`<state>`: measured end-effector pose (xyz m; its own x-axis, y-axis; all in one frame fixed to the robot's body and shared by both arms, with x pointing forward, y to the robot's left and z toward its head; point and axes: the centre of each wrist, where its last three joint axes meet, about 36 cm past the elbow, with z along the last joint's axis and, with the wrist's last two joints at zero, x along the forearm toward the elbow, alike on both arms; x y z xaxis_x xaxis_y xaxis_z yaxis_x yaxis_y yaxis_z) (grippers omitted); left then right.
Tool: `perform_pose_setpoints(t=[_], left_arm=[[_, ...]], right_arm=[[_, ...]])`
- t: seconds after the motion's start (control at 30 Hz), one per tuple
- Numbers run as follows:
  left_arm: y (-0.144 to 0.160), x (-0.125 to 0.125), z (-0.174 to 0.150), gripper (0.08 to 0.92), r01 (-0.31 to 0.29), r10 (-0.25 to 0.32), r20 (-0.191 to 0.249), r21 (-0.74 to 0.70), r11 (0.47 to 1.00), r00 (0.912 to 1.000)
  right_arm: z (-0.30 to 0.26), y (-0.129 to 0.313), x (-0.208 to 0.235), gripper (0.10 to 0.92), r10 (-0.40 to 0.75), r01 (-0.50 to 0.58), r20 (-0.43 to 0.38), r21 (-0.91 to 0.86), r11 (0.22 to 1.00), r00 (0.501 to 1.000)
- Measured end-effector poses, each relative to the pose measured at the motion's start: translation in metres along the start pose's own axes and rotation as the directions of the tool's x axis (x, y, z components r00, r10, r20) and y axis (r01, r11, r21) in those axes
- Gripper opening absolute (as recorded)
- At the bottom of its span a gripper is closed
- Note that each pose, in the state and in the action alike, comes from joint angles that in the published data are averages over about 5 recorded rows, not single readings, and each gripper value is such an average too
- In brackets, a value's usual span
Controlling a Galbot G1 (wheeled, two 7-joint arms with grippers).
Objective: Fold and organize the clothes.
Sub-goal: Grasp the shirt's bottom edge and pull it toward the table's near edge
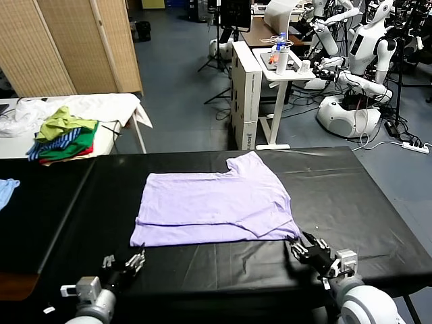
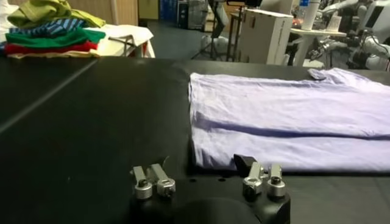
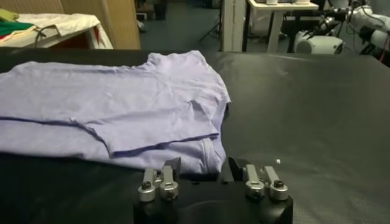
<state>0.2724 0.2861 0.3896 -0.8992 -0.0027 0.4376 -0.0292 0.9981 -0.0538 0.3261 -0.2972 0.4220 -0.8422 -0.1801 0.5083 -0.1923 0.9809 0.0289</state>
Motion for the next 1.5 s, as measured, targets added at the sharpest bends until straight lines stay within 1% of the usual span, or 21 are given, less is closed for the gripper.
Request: perform_pose_setpoints(t=[0.07, 0.1, 0.17, 0.23, 0.27, 0.33, 0.47, 0.8, 1.07, 1.13, 1.17, 1.2, 1.27, 1.3, 1.37, 1.4, 1.43, 1.47, 1.5], left_arm=[[0.0, -0.001, -0.001, 0.46, -0.001, 0.001, 0.002, 0.0, 1.0, 1.0], [0.0, 0.0, -0.001, 0.409, -0.002, 0.002, 0.004, 0.0, 1.0, 1.0], [-0.001, 0.001, -0.002, 0.286, -0.005, 0.005, 0.005, 0.0, 1.0, 1.0], [-0.002, 0.005, -0.002, 0.192, -0.007, 0.007, 0.005, 0.0, 1.0, 1.0], [-0.003, 0.007, -0.002, 0.165, -0.008, 0.008, 0.005, -0.001, 1.0, 1.0], [-0.004, 0.011, -0.002, 0.146, -0.007, 0.007, 0.003, -0.002, 1.0, 1.0], [-0.007, 0.023, 0.0, 0.145, 0.0, 0.0, -0.008, -0.019, 1.0, 1.0], [-0.003, 0.065, 0.004, 0.145, 0.022, -0.026, -0.06, -0.08, 0.997, 0.9978], [-0.002, 0.087, 0.009, 0.145, 0.032, -0.043, -0.103, -0.103, 0.994, 0.9938], [-0.003, 0.089, 0.01, 0.145, 0.036, -0.047, -0.109, -0.099, 0.994, 0.993], [-0.004, 0.091, 0.009, 0.145, 0.038, -0.049, -0.11, -0.097, 0.995, 0.9927], [-0.005, 0.092, 0.008, 0.146, 0.041, -0.051, -0.11, -0.094, 0.995, 0.9926], [-0.006, 0.094, 0.007, 0.18, 0.047, -0.057, -0.111, -0.09, 0.995, 0.9922], [-0.007, 0.095, 0.006, 0.216, 0.052, -0.061, -0.112, -0.087, 0.995, 0.9918], [-0.008, 0.097, 0.003, 0.324, 0.063, -0.072, -0.119, -0.084, 0.995, 0.9902], [-0.009, 0.098, 0.002, 0.381, 0.068, -0.078, -0.124, -0.082, 0.994, 0.9891], [-0.01, 0.099, 0.001, 0.457, 0.074, -0.084, -0.13, -0.08, 0.994, 0.9879], [-0.01, 0.1, -0.001, 0.514, 0.08, -0.09, -0.135, -0.078, 0.994, 0.9867], [-0.011, 0.102, -0.002, 0.571, 0.084, -0.094, -0.141, -0.076, 0.994, 0.9855]], right_arm=[[0.0, 0.001, 0.001, 0.312, -0.002, 0.002, -0.001, 0.001, 1.0, 1.0], [0.0, 0.001, 0.002, 0.276, -0.003, 0.003, -0.001, 0.002, 1.0, 1.0], [0.0, 0.002, 0.005, 0.22, -0.005, 0.005, -0.002, 0.006, 1.0, 1.0], [0.0, 0.004, 0.008, 0.177, -0.006, 0.006, -0.006, 0.011, 1.0, 1.0], [0.0, 0.005, 0.01, 0.171, -0.005, 0.005, -0.009, 0.013, 1.0, 1.0], [0.0, 0.007, 0.013, 0.161, -0.002, 0.003, -0.021, 0.019, 1.0, 1.0], [-0.002, 0.012, 0.023, 0.159, 0.01, -0.008, -0.059, 0.04, 0.999, 0.998], [-0.014, 0.023, 0.059, 0.156, 0.017, 0.0, -0.159, 0.103, 0.995, 0.987], [-0.015, 0.028, 0.069, 0.156, 0.008, 0.014, -0.189, 0.115, 0.993, 0.982], [-0.016, 0.029, 0.071, 0.176, 0.006, 0.017, -0.199, 0.117, 0.993, 0.98], [-0.016, 0.029, 0.072, 0.202, 0.006, 0.02, -0.206, 0.119, 0.993, 0.979], [-0.017, 0.03, 0.073, 0.248, 0.005, 0.022, -0.211, 0.121, 0.992, 0.977], [-0.018, 0.031, 0.076, 0.348, 0.003, 0.025, -0.218, 0.124, 0.992, 0.976], [-0.018, 0.032, 0.078, 0.404, 0.002, 0.026, -0.219, 0.125, 0.992, 0.976], [-0.02, 0.033, 0.081, 0.517, 0.003, 0.025, -0.217, 0.127, 0.992, 0.976], [-0.021, 0.033, 0.083, 0.574, 0.003, 0.025, -0.214, 0.127, 0.992, 0.977], [-0.022, 0.034, 0.085, 0.631, 0.002, 0.025, -0.212, 0.128, 0.991, 0.977], [-0.023, 0.034, 0.087, 0.705, 0.0, 0.027, -0.209, 0.127, 0.992, 0.978], [-0.025, 0.035, 0.09, 0.761, -0.005, 0.031, -0.205, 0.125, 0.992, 0.979]])
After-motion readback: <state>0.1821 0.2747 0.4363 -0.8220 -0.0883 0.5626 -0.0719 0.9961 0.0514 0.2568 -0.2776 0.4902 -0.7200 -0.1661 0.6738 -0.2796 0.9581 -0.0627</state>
